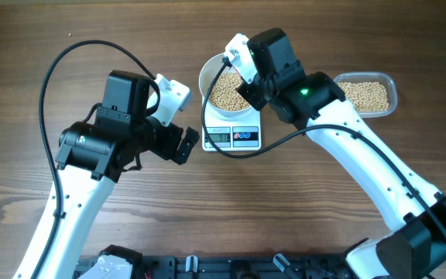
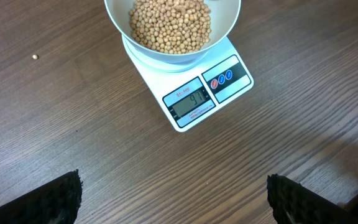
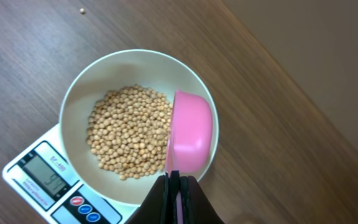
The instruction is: Scoop item into bowl and weigh 150g on scale
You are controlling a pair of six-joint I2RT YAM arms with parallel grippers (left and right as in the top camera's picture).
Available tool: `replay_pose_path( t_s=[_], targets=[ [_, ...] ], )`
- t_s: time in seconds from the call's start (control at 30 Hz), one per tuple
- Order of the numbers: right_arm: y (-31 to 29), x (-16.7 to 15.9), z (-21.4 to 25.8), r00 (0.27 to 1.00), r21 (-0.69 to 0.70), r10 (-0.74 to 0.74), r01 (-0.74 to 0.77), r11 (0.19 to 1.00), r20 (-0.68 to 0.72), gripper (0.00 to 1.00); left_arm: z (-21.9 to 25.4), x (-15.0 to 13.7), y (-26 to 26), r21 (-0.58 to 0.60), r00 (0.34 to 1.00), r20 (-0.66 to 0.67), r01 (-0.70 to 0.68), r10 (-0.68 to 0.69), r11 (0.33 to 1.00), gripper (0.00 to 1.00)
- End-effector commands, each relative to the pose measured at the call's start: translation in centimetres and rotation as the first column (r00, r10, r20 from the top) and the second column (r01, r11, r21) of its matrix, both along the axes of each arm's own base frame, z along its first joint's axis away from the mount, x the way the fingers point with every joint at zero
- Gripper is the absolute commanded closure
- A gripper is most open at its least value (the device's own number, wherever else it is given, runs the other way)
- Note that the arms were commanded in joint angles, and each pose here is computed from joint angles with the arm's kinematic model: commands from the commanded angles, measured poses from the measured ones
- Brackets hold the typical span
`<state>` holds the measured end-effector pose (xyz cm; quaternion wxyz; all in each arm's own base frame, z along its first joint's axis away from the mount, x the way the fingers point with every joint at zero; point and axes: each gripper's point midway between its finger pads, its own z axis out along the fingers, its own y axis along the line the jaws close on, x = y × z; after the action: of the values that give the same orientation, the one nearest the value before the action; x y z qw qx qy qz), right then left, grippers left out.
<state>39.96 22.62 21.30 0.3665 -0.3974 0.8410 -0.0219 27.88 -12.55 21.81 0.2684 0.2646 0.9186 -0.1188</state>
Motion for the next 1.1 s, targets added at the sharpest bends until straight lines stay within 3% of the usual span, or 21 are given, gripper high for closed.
replay_pose_path(
  t_s=[0.0,0.23,0.4,0.5,0.6,0.63,0.7,0.87,1.07],
  targets=[
    [-0.4,0.6,2.7,0.997,-0.002,-0.014,0.015,1.0,0.078,0.96,0.5,0.2,0.0,-0.002,1.0,0.019,0.011,-0.011,1.0,0.0],
    [0.4,0.7,3.2,0.996,0.114,-0.075,0.069,0.991,0.051,0.96,0.5,0.2,0.0,-0.002,1.0,0.019,0.011,-0.011,1.0,0.0],
    [0.9,0.0,5.8,0.996,0.289,-0.088,0.082,0.954,0.006,0.96,0.5,0.2,0.0,-0.002,1.0,0.019,0.011,-0.011,1.0,0.0],
    [-1.9,0.1,10.2,0.987,0.452,-0.159,0.14,0.881,0.005,0.96,0.5,0.2,0.0,-0.002,1.0,0.019,0.011,-0.011,1.0,0.0],
    [-10.3,-0.2,14.4,0.92,0.533,-0.392,0.322,0.783,0.02,0.96,0.5,0.2,0.0,-0.002,1.0,0.019,0.011,-0.011,1.0,0.0],
    [-12.7,-0.5,14.3,0.876,0.527,-0.482,0.41,0.745,0.001,0.96,0.5,0.2,0.0,-0.002,1.0,0.019,0.011,-0.011,1.0,0.0],
    [-19.7,-2.2,12.3,0.697,0.425,-0.715,0.663,0.617,-0.051,0.96,0.5,0.2,0.0,-0.002,1.0,0.019,0.011,-0.011,1.0,0.0],
    [-24.4,-5.6,5.7,0.491,0.094,-0.863,0.871,0.482,-0.122,0.96,0.5,0.2,0.0,-0.002,1.0,0.019,0.011,-0.011,1.0,0.0],
    [-25.6,-4.4,-0.6,0.42,-0.166,-0.898,0.884,0.438,-0.133,0.96,0.5,0.2,0.0,-0.002,1.0,0.019,0.011,-0.011,1.0,0.0]
  ],
)
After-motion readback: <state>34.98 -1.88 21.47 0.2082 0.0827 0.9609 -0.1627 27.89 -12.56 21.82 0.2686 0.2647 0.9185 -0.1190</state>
